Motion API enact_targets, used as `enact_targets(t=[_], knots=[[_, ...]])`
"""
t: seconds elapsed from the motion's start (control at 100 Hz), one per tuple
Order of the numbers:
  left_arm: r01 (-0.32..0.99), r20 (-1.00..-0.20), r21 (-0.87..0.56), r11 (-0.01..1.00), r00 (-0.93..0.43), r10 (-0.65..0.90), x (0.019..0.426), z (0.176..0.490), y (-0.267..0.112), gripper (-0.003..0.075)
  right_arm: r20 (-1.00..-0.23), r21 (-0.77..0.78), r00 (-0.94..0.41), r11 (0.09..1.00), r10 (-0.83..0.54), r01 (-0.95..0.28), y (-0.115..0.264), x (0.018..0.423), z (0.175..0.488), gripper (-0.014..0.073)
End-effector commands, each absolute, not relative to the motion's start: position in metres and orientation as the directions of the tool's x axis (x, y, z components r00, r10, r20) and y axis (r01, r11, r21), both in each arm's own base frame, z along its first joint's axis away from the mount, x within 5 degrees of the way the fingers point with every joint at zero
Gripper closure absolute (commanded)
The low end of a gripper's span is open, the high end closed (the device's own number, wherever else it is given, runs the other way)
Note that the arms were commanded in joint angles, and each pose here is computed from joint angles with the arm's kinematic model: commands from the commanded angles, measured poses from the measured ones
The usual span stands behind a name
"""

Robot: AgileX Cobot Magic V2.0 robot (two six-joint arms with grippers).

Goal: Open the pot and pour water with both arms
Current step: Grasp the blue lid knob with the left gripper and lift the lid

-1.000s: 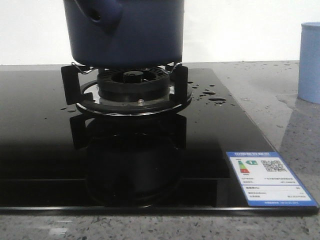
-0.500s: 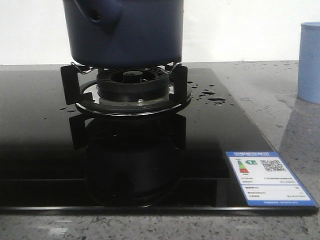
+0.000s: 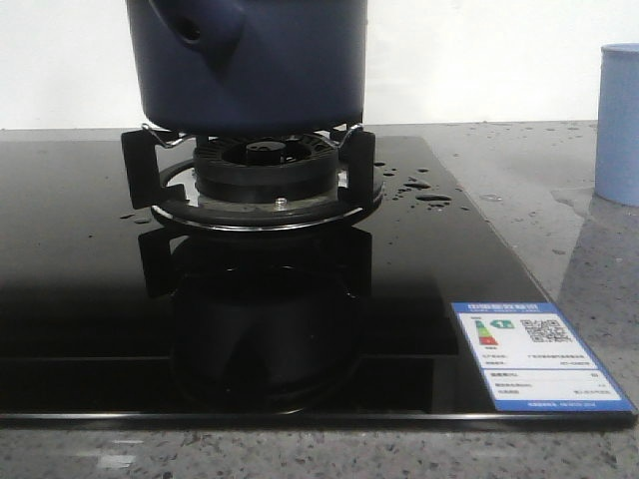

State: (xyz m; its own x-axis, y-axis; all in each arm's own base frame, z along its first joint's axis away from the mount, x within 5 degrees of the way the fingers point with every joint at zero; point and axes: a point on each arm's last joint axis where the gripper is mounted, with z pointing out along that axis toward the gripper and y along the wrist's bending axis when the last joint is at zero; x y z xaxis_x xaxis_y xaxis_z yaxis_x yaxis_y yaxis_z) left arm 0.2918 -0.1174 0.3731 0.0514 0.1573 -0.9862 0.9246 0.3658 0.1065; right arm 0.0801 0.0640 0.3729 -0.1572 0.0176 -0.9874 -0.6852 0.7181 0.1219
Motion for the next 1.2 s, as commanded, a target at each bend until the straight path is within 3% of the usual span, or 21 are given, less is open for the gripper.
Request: enact_targets(t=[0.0, 0.15, 0.59, 0.91, 1.19], knots=[[0.928, -0.991, 0.121, 0.352, 0.093, 0.096, 0.295, 0.388, -0.119, 0.0192, -0.991, 0.127, -0.117, 0.732, 0.064, -0.669, 0.062, 0.083, 0.385, -0.0059], [0.927, -0.997, 0.064, 0.369, 0.042, 0.067, 0.308, 0.377, -0.12, 0.0145, -0.991, 0.124, -0.116, 0.734, 0.061, -0.667, 0.062, 0.083, 0.385, -0.0059], [0.93, -0.999, -0.017, 0.368, -0.028, 0.025, 0.326, 0.357, -0.129, 0.0144, -0.993, 0.119, -0.096, 0.764, 0.075, -0.634, 0.059, 0.086, 0.387, -0.0059], [0.951, -0.999, 0.037, 0.307, 0.031, 0.023, 0.321, 0.363, -0.153, 0.0145, -0.993, 0.119, -0.081, 0.783, 0.087, -0.61, 0.057, 0.088, 0.388, -0.0059], [0.944, -0.999, 0.03, 0.328, 0.017, 0.043, 0.326, 0.358, -0.165, 0.0221, -0.993, 0.12, -0.082, 0.785, 0.088, -0.608, 0.056, 0.088, 0.388, -0.0059]])
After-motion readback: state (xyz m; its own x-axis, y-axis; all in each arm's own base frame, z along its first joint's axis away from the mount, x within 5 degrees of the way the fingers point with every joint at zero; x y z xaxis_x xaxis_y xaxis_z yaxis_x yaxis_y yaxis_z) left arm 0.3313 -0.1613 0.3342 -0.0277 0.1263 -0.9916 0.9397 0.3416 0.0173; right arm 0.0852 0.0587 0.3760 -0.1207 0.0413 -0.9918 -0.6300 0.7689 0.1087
